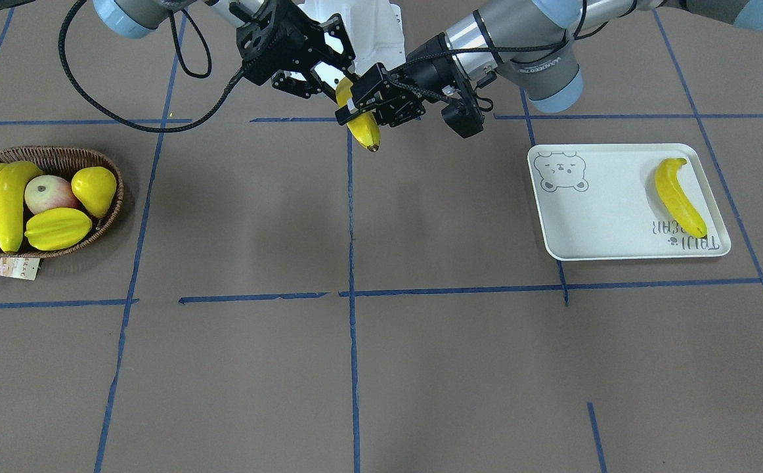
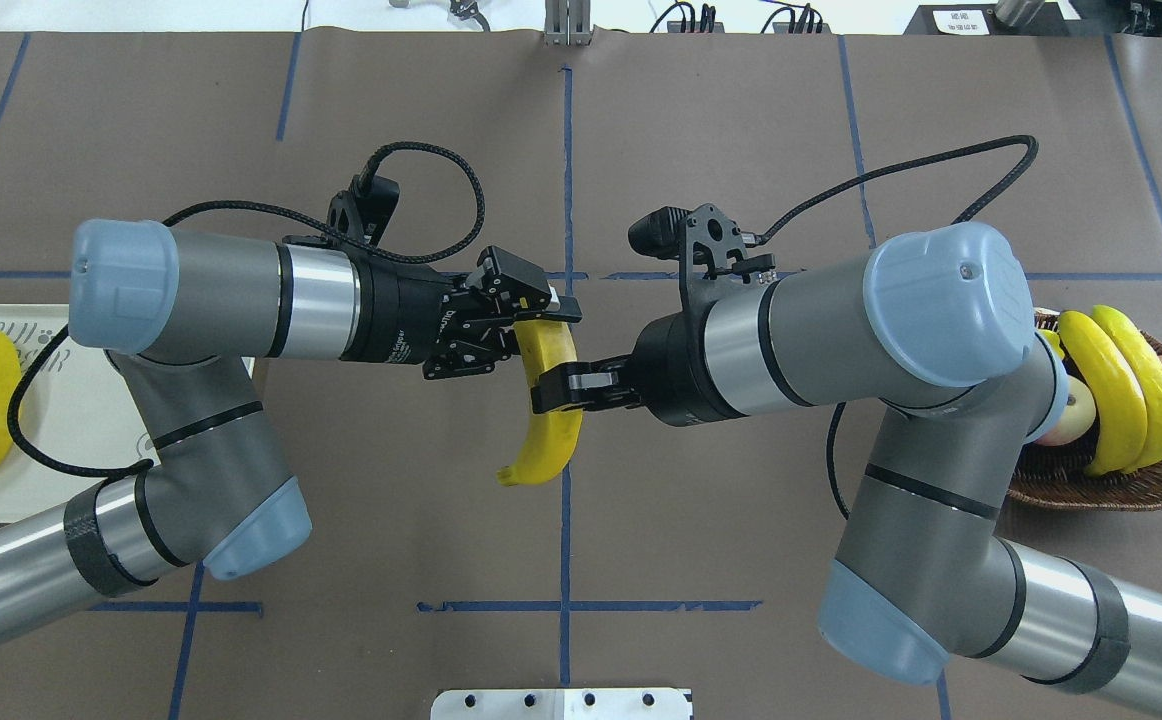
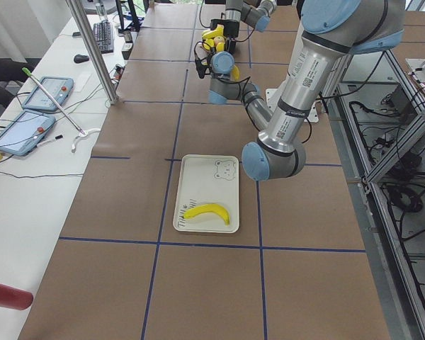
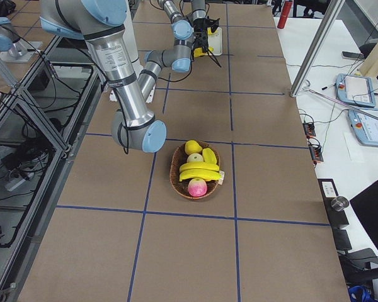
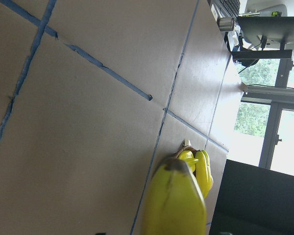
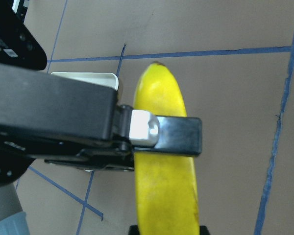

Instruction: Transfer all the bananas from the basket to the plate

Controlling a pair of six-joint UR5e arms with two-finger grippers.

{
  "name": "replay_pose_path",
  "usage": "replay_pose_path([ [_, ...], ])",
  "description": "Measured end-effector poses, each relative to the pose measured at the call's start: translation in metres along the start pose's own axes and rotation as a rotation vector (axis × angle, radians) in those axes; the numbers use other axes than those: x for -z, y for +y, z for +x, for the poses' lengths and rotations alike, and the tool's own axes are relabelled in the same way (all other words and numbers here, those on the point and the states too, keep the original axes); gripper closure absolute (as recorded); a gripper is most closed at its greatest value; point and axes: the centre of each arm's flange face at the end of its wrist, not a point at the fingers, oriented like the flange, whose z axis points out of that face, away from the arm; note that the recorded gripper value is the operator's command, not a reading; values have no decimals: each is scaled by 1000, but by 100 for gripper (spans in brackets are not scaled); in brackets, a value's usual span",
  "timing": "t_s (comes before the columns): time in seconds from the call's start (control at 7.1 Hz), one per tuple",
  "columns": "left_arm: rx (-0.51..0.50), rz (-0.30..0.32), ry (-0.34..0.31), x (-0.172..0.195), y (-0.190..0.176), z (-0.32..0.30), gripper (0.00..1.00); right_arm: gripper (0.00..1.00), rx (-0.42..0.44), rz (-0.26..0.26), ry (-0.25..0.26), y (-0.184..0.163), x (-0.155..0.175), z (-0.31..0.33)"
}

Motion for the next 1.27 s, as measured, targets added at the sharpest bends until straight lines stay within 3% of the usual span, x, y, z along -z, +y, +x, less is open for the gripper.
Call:
replay_pose_path([
  [0.14, -4, 16, 6, 1, -1, 0, 100, 1, -3, -6, 8, 0, -1, 0],
  [0.7, -4, 29, 2, 3, -3, -3, 100, 0, -12, -9, 17, 1, 2, -3],
  [0.85, 9, 43, -34, 2, -7, -5, 100, 0, -12, -2, 9, 1, 9, -5],
  [1.13, 38, 112, -201, 11, -34, -10, 100, 0, -8, 26, -3, -3, 30, -6],
  [1.27, 11, 145, -296, 34, -50, -22, 100, 1, -9, 38, 1, -5, 38, -2],
])
